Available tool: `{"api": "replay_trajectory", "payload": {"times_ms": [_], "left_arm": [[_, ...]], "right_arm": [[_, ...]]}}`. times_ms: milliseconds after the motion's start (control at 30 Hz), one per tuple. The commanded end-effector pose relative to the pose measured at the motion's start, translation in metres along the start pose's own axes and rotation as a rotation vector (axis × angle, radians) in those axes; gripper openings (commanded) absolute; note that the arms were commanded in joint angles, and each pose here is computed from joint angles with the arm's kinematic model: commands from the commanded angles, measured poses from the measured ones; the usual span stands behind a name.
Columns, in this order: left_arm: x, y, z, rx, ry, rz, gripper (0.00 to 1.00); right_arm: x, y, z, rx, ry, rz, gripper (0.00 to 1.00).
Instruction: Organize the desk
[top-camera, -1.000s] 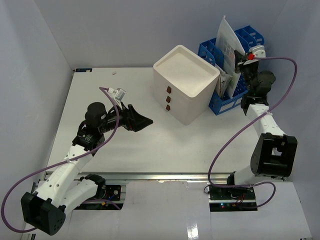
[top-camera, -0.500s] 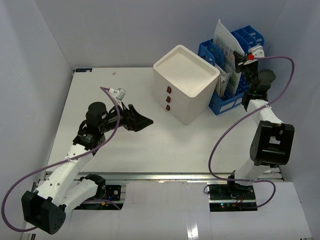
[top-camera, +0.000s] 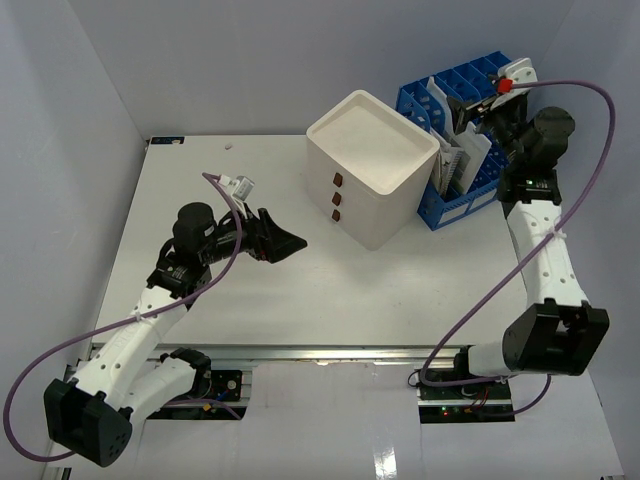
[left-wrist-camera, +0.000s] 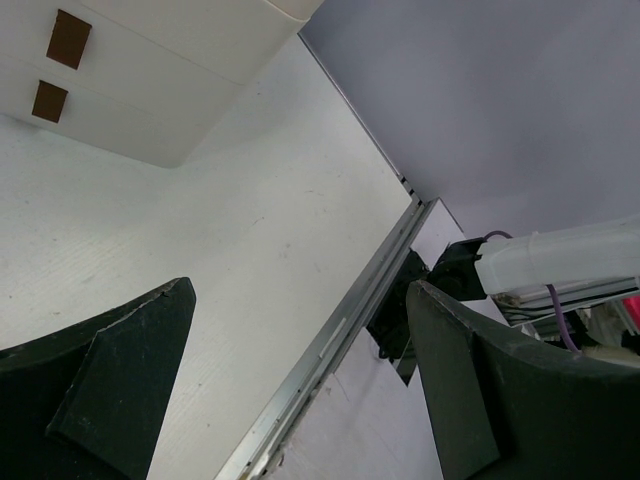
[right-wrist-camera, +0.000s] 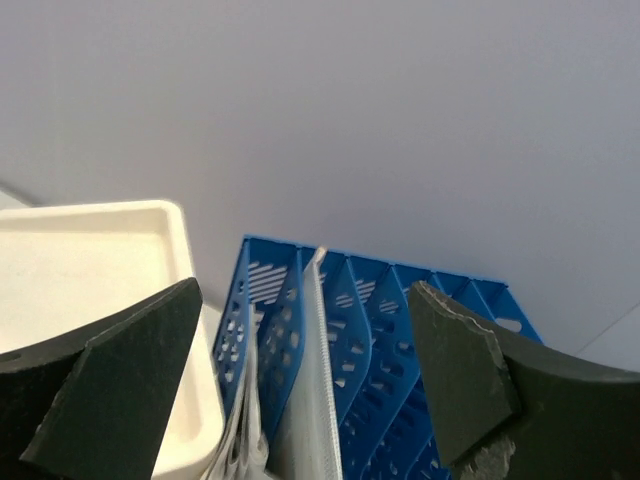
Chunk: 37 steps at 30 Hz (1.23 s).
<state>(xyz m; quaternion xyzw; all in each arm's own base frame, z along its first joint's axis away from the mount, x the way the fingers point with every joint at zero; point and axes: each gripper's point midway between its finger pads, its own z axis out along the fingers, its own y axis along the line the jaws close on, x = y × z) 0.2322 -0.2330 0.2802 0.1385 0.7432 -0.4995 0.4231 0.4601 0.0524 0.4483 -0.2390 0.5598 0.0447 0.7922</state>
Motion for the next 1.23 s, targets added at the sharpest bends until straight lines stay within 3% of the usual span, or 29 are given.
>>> {"api": "replay_trajectory", "payload": {"times_ms": [0,67,133,233,333,400,600,833,1200], "left_arm": [[-0.024,-0.021,-0.011,0.032,-0.046,0.159,0.98],[-0.030,-0.020,-0.018,-0.006,-0.063,0.234,0.98],[-0.031,-0.016,-0.025,-0.050,-0.073,0.274,0.98],[-0.029,-0.019,-0.037,-0.065,-0.098,0.325,0.98],[-0.027,-0.022,-0.045,-0.065,-0.118,0.350,0.98],[-0.026,-0.026,-0.051,-0.060,-0.137,0.363,0.98],[-0.008,-0.023,-0.056,-0.042,-0.126,0.366,0.98],[0.011,-0.012,-0.059,-0.053,-0.114,0.357,0.98],[0.049,0.005,-0.062,-0.053,-0.080,0.305,0.98]], "right_arm": [[-0.009,0.049,-0.047,-0.231,0.253,0.096,0.90],[-0.021,0.071,-0.067,-0.355,0.287,0.092,0.90],[-0.012,0.087,-0.094,-0.387,0.411,0.171,0.90],[-0.002,0.077,-0.126,-0.234,0.535,0.180,0.90],[-0.003,0.073,-0.162,-0.144,0.552,0.078,0.90],[0.020,0.079,-0.184,-0.102,0.595,0.073,0.90],[0.032,0.076,-0.233,0.051,0.631,0.018,0.90],[0.039,0.081,-0.264,0.107,0.631,-0.025,0.90],[0.038,0.077,-0.270,0.156,0.631,-0.030,0.90]]}}
